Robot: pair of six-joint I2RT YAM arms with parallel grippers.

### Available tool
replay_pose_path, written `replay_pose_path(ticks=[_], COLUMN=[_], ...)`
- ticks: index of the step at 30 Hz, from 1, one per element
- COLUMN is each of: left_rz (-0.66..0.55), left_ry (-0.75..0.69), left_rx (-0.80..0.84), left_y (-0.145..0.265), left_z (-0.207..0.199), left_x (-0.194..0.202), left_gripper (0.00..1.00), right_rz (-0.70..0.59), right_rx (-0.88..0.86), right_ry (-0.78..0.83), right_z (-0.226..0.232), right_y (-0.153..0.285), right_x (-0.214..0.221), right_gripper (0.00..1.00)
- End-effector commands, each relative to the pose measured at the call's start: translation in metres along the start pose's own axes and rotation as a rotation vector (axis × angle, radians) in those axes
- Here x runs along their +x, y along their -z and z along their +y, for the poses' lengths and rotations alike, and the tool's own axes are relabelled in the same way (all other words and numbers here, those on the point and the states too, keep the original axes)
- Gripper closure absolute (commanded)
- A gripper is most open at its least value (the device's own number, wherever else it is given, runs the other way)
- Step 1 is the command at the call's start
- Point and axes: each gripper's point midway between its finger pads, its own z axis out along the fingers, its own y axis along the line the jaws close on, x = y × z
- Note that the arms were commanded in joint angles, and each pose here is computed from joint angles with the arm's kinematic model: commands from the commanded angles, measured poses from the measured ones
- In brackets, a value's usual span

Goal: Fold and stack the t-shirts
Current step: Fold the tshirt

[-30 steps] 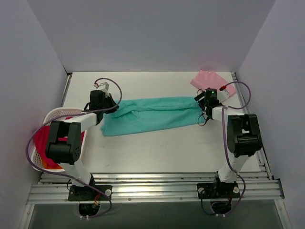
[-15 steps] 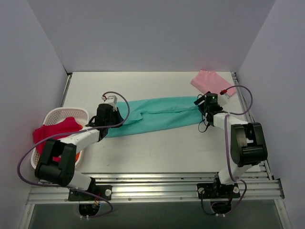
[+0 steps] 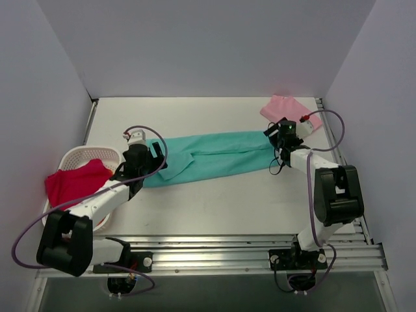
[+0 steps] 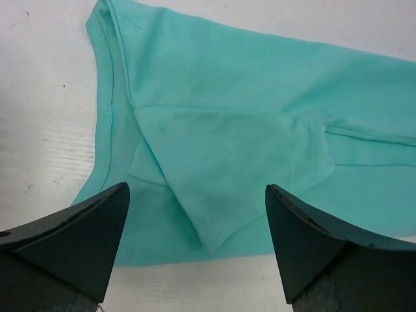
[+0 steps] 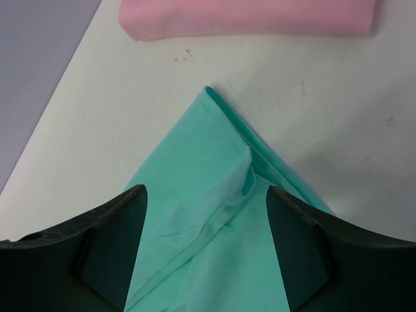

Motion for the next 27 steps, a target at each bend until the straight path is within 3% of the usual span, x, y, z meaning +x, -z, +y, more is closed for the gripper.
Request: replay_pose_path(ticks=[1,12,14,15,16,18,19,21,23,27], left_rz=[0.019,0.146,0.137,0.152,0.142,0.156,0.161,0.159,0.144,0.204], left_ry=[0.058,0.056,0.058,0.061,0.069,0.077,0.082,0.096,0.096,0.097], left_rx=[-0.048,-0.181,-0.182,-0.182,-0.179,-0.191,-0.195,-0.194,-0.182,-0.207], left_y=[-0.015,-0.071,-0.077,-0.082,-0.086,-0.094,-0.096,-0.109,-0.123,-0.158], left_z=[0.001,0.017,0.015,0.017,0.017,0.019,0.019,0.019,0.014,0.022], left_x=[0.003,0.034,0.026,0.029,0.022,0.023,0.022,0.015,-0.004,-0.005], left_gripper=[0.06,0.05,0.00,0.10,0.29,0.59,0.85,0.97,0.98,0.98], right_rz=[-0.041,-0.030,-0.024,-0.028,-0.027,-0.028,-0.032,-0.036,-0.041,-0.040], right_rx=[-0.041,-0.051,-0.052,-0.056,-0.056,-0.063,-0.062,-0.071,-0.077,-0.078], right_ry=[-0.019,-0.008,-0.008,-0.012,-0.015,-0.021,-0.025,-0.032,-0.045,-0.057], right_z=[0.031,0.050,0.050,0.050,0.049,0.050,0.050,0.052,0.052,0.050], right_y=[-0.008,-0.031,-0.035,-0.037,-0.039,-0.041,-0.042,-0.044,-0.048,-0.058], right_x=[-0.015,-0.012,-0.012,-0.015,-0.016,-0.018,-0.021,-0.024,-0.027,-0.029], right_gripper=[0.30,0.30,0.30,0.30,0.30,0.30,0.30,0.30,0.30,0.30])
